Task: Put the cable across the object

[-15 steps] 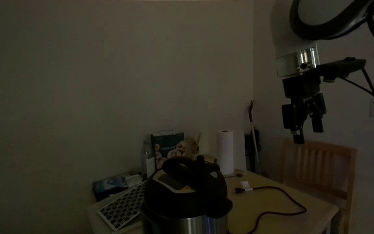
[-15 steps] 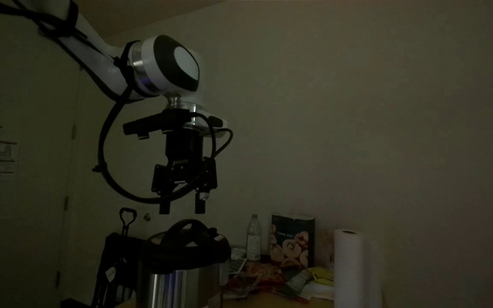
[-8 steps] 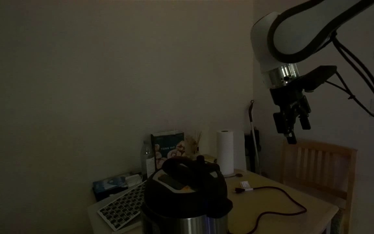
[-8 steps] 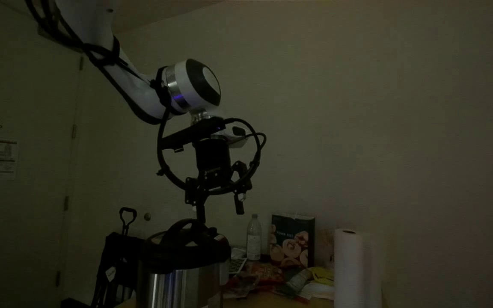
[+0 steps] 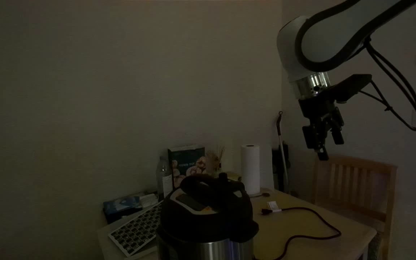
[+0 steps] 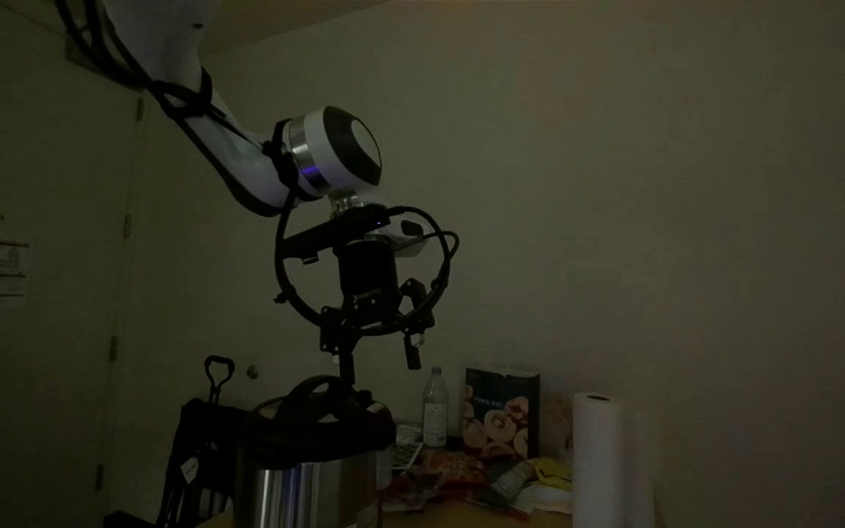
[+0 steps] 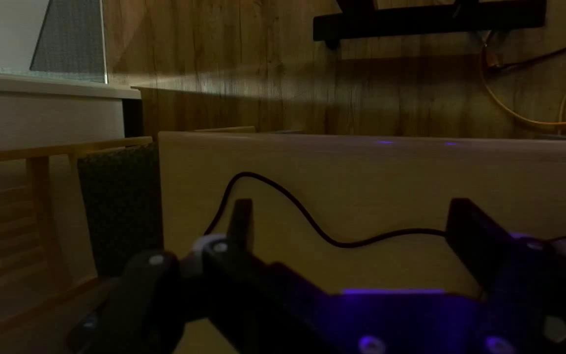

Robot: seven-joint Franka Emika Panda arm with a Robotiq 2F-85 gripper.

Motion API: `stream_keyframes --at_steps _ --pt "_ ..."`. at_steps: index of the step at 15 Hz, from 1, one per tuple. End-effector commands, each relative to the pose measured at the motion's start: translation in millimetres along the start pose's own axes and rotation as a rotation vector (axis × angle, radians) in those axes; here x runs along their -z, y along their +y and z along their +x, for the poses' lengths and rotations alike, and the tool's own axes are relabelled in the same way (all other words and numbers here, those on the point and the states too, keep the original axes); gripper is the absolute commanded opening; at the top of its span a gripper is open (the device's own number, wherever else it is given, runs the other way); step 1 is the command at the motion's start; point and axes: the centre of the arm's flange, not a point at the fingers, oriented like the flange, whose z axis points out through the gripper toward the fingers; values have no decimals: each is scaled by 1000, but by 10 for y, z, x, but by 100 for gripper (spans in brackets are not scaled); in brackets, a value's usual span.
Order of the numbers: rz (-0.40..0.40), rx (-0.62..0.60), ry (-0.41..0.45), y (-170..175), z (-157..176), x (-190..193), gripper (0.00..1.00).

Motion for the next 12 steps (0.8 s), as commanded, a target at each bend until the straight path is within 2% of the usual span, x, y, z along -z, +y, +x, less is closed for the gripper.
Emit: stream_keyframes --at_steps 1,3,6,9,10,12 --pt "-47 102 -8 174 233 -73 100" --pt "-90 178 -28 346 393 -141 100" --pt "-66 262 -18 570 680 -246 100" --pt "-45 275 -35 736 958 -351 100" --pt "-47 241 -24 613 695 -327 100" --pt "-46 246 -37 668 841 -385 100"
